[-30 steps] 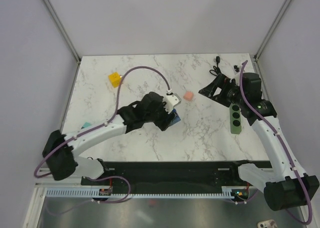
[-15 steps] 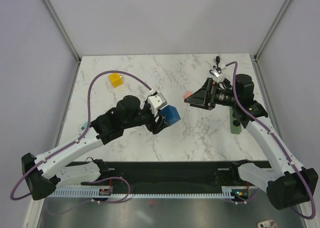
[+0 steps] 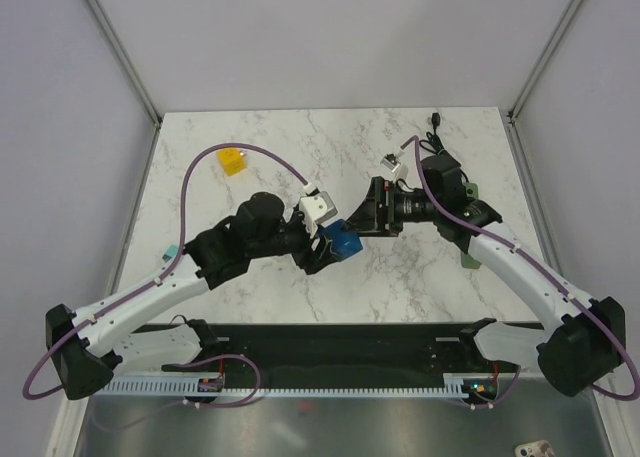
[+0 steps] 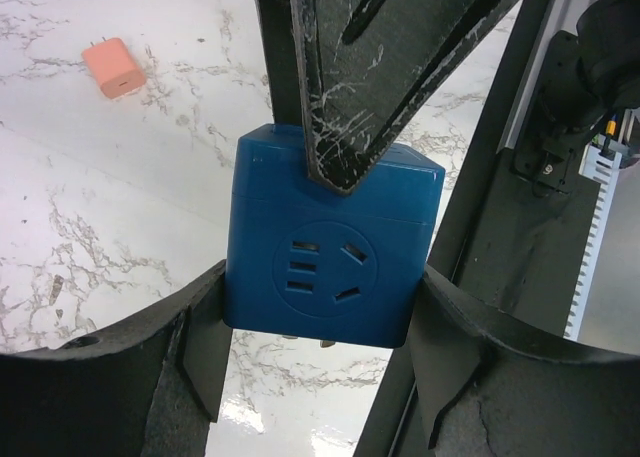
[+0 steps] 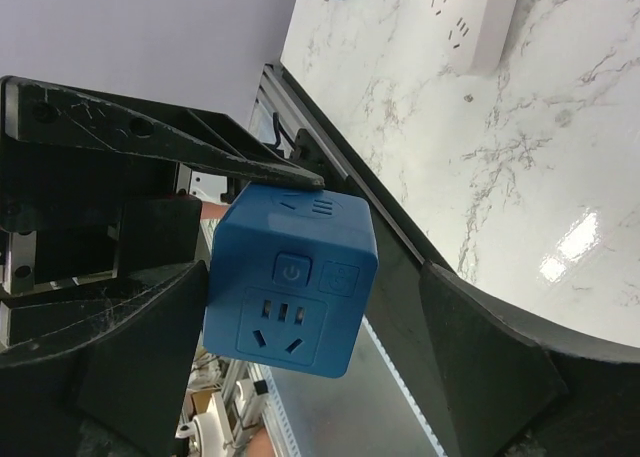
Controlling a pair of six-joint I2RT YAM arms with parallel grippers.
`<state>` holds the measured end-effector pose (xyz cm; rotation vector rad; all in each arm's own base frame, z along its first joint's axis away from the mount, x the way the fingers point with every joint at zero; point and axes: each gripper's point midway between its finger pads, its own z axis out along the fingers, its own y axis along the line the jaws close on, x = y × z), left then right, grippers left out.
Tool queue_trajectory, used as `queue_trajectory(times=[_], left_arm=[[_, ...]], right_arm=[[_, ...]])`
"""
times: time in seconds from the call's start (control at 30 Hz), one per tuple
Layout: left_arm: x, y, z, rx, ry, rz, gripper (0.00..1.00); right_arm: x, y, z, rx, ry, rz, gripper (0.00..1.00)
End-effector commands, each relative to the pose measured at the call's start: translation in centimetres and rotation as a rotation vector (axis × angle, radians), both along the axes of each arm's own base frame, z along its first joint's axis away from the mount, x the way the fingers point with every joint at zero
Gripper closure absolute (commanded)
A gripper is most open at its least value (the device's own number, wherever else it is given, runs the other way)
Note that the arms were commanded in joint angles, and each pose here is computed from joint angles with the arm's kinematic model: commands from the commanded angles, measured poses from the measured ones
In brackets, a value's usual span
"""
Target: Insert the plug
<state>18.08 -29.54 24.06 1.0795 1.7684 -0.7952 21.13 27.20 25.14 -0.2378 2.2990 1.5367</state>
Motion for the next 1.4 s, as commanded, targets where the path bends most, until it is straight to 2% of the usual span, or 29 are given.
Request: queue_trajectory(times=[0.0, 0.23, 0.37, 0.5, 0.57, 0.63, 0.73, 0.8, 0.93, 1.0, 1.03, 1.07, 1.1, 1.13, 1.17, 1.33, 1.37], left_arm=[[-0.4, -1.1, 2.4, -0.095, -0.025, -0.038, 0.98], [-0.5, -1.3, 2.4, -0.095, -0.02, -0.049, 0.98], [-0.6, -1.2, 2.3, -0.094, -0.02, -0.048, 0.98], [-0.1, -0.9, 2.6, -0.095, -0.035, -0.015, 0.88], [0.2, -0.7, 2.3, -0.087, -0.04, 0.005, 0.87], [0.4, -0.6, 2.2, -0.082, -0.043, 0.018, 0.88], [0.6, -0.6, 2.0, -0.077, -0.042, 0.024, 0.92], [0.8, -0.6, 1.7, -0.069, -0.04, 0.03, 0.96], [0.7, -0.7, 1.2, -0.056, -0.031, 0.022, 0.98], [0.5, -0.7, 0.8, -0.045, -0.023, 0.012, 0.97], [0.6, -0.8, 0.4, -0.036, -0.015, 0.014, 0.94], [1.0, -0.7, 0.2, -0.028, -0.014, 0.031, 0.71], [1.2, -0.5, -0.4, -0.006, -0.003, 0.052, 0.55], [2.1, -0.4, -0.5, 0.001, 0.022, 0.117, 0.47], [2.2, -0.3, -0.6, 0.012, 0.03, 0.134, 0.33], [2.5, 0.3, 0.8, -0.031, 0.02, 0.183, 0.27], [2.5, 0.8, 1.7, -0.057, 0.004, 0.201, 0.17]], right_arm=[[0.1, 0.4, 0.1, -0.016, -0.056, 0.019, 0.07], [-1.1, 1.4, -0.7, -0.001, -0.03, 0.067, 0.12], [-1.5, 1.6, -1.1, 0.002, -0.013, 0.075, 0.24], [-1.9, 1.9, -0.7, 0.019, -0.02, 0.091, 0.26], [-2.2, 1.9, -0.5, 0.029, -0.012, 0.107, 0.29], [-2.4, 1.9, -0.7, 0.03, 0.006, 0.114, 0.29], [-3.0, 2.0, -1.4, 0.018, 0.047, 0.118, 0.18], [-3.3, 1.8, -2.1, 0.01, 0.078, 0.107, 0.18], [-3.5, 1.8, -2.7, 0.0, 0.103, 0.102, 0.27], [-3.4, 1.8, -3.2, -0.011, 0.1, 0.092, 0.37], [-3.3, 1.8, -3.3, -0.014, 0.092, 0.087, 0.53], [-3.2, 1.8, -3.4, -0.013, 0.085, 0.081, 0.62], [-3.0, 1.8, -3.3, -0.01, 0.076, 0.077, 0.72], [-2.9, 1.8, -3.3, -0.007, 0.073, 0.071, 0.96], [-2.8, 1.8, -3.3, -0.006, 0.064, 0.063, 1.0], [-0.5, 0.8, -3.4, -0.055, -0.048, -0.036, 1.0], [0.6, -0.3, -4.0, -0.078, -0.057, -0.075, 1.0]])
